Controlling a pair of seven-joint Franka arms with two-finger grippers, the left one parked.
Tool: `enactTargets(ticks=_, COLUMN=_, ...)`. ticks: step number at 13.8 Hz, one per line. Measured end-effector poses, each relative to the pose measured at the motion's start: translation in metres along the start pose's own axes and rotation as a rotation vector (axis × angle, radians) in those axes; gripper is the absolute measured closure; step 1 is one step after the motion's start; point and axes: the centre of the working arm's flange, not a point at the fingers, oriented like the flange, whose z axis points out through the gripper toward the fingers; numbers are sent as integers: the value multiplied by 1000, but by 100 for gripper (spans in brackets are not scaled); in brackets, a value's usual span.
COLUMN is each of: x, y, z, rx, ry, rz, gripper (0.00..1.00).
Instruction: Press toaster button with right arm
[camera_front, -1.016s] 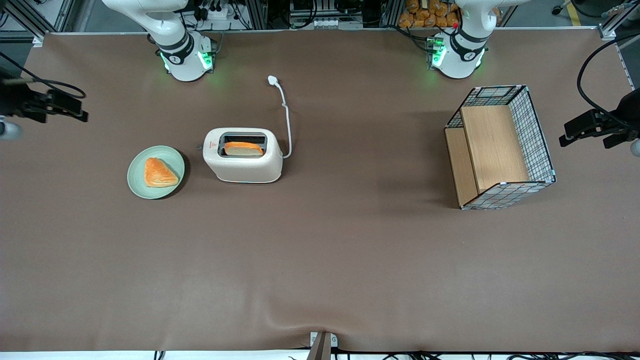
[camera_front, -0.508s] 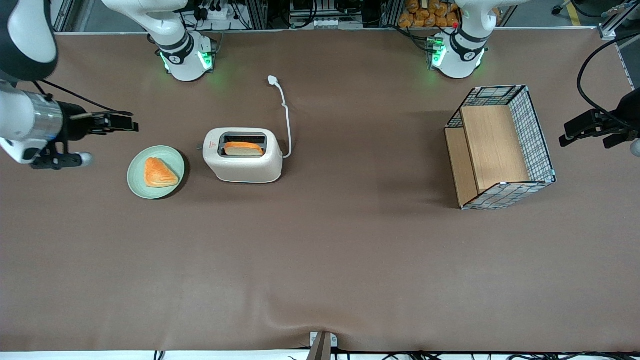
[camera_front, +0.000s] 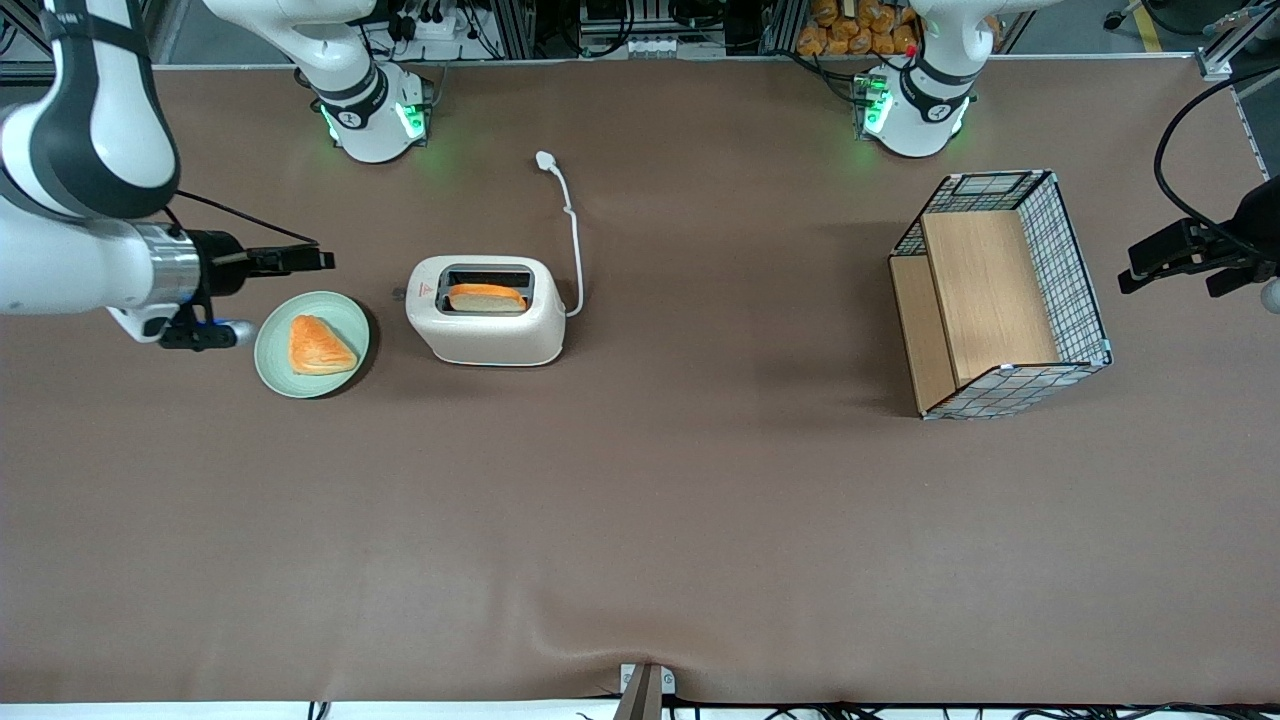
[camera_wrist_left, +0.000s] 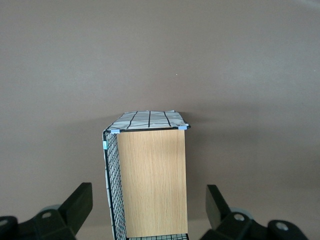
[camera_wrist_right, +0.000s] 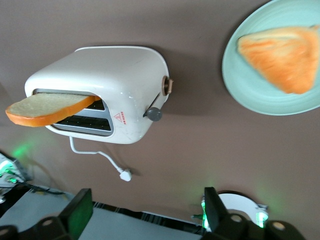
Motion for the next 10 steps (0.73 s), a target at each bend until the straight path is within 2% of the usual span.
enactTargets(ticks=2, x=13, y=2, z=18, rx=47, ry=-36, rz=13, gripper=31)
enactTargets(ticks=4, x=26, y=2, z=35, rx=70, ry=-66, rz=21, gripper=55)
enactTargets(ticks=8, x=49, y=-14, z=73, rx=50, ry=-101, rz=10, gripper=98)
enactTargets(ticks=10, x=55, y=-9, z=85, rx=49, ry=-103, rz=22, gripper=99)
